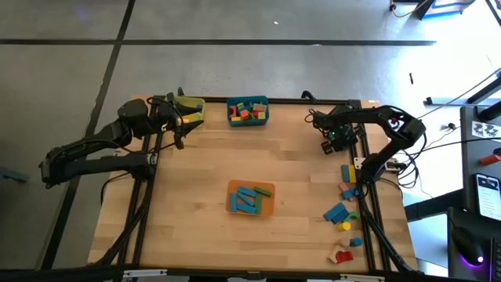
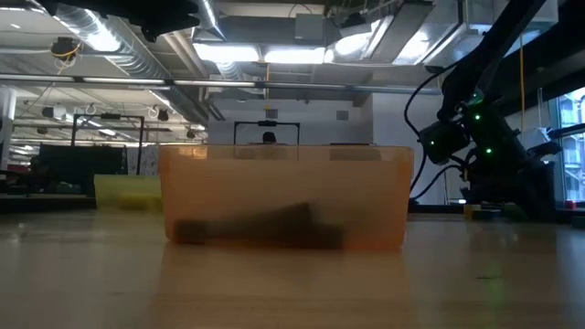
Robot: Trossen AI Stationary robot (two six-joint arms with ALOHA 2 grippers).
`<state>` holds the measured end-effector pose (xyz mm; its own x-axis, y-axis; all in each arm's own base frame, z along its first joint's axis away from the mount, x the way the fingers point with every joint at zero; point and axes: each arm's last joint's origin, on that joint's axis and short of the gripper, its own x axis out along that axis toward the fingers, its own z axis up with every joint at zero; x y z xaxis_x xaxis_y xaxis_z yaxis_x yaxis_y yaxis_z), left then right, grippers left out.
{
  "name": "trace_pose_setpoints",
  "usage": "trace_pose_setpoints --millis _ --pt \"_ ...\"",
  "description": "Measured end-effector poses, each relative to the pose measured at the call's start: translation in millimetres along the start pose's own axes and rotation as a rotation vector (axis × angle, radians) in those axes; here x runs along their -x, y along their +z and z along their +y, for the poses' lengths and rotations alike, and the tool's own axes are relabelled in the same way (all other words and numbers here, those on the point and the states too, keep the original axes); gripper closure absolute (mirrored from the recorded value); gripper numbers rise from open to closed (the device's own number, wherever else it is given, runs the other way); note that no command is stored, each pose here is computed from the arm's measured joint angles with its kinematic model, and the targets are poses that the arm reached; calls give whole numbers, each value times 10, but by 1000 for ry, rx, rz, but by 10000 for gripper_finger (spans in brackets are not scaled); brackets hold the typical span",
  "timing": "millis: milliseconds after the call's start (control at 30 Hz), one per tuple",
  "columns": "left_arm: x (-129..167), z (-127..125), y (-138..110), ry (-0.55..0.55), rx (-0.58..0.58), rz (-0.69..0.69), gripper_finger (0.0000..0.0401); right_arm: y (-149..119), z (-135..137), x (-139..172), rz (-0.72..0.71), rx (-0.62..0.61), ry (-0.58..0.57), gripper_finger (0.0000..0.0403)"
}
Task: Sort blocks by size
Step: Put the green cylindrical block into the yellow bin
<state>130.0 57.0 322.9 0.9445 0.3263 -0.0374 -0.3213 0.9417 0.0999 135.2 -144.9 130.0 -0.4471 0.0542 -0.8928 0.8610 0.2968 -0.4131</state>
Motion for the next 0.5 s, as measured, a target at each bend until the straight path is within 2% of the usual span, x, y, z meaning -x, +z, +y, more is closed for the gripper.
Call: trace_pose_setpoints --millis 167,500 --pt "0 0 0 0 0 0 219 0 -12 62 31 17 9 260" --pt "0 0 0 0 0 0 219 29 35 315 28 58 39 251"
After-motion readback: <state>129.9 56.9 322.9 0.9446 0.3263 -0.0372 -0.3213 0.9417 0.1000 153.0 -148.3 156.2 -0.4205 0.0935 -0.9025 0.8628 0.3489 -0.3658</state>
